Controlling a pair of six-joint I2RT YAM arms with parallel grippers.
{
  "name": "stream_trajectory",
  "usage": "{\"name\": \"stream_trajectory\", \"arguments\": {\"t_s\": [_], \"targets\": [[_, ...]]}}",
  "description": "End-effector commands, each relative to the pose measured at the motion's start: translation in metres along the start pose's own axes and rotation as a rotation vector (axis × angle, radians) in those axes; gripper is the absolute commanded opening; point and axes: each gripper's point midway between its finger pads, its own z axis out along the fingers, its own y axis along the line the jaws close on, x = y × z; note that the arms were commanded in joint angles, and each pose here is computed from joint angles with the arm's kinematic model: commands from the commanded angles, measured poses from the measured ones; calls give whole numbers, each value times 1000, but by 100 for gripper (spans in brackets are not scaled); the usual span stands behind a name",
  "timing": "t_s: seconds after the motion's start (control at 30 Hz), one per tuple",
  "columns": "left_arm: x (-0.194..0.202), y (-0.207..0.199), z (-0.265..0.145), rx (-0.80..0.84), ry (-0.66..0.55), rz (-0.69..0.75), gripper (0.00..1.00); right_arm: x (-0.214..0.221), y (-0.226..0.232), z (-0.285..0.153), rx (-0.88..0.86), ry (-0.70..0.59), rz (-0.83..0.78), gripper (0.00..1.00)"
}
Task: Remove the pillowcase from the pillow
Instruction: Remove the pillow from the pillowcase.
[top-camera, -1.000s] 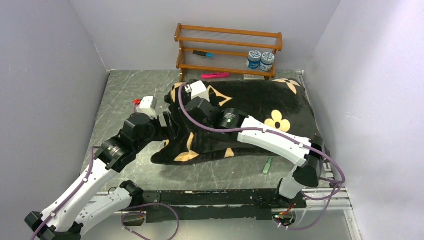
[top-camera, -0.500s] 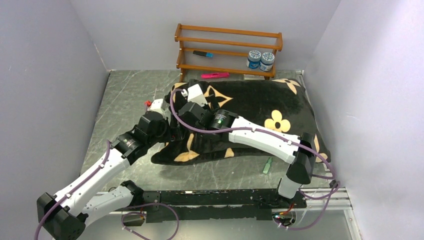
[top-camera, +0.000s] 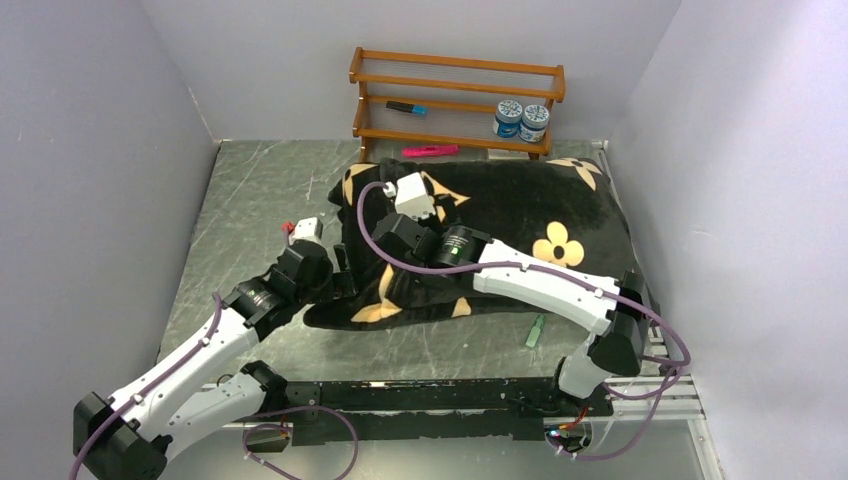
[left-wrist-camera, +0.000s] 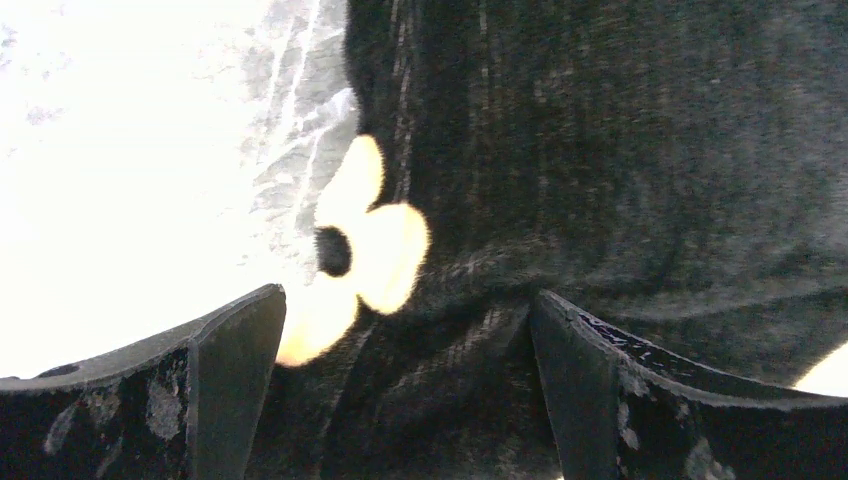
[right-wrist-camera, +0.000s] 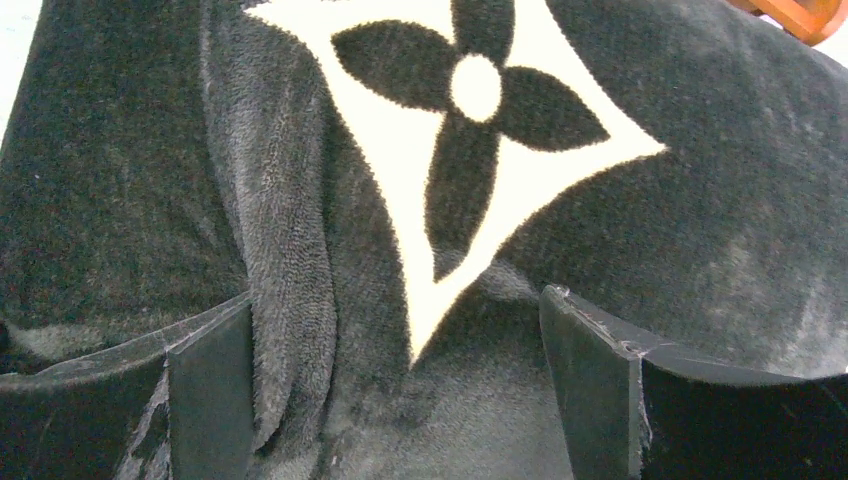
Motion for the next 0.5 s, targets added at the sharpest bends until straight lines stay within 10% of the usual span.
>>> {"name": "stream_trajectory", "arguments": {"t_s": [0.0,0.47], "targets": [[1,17,-5,-64,-22,-18,96,1,-51,-17,134,-16,-16,96],[-25,-7,-17,24,-73,-6,96,8,-58,-27,80,-38,59,97]]}}
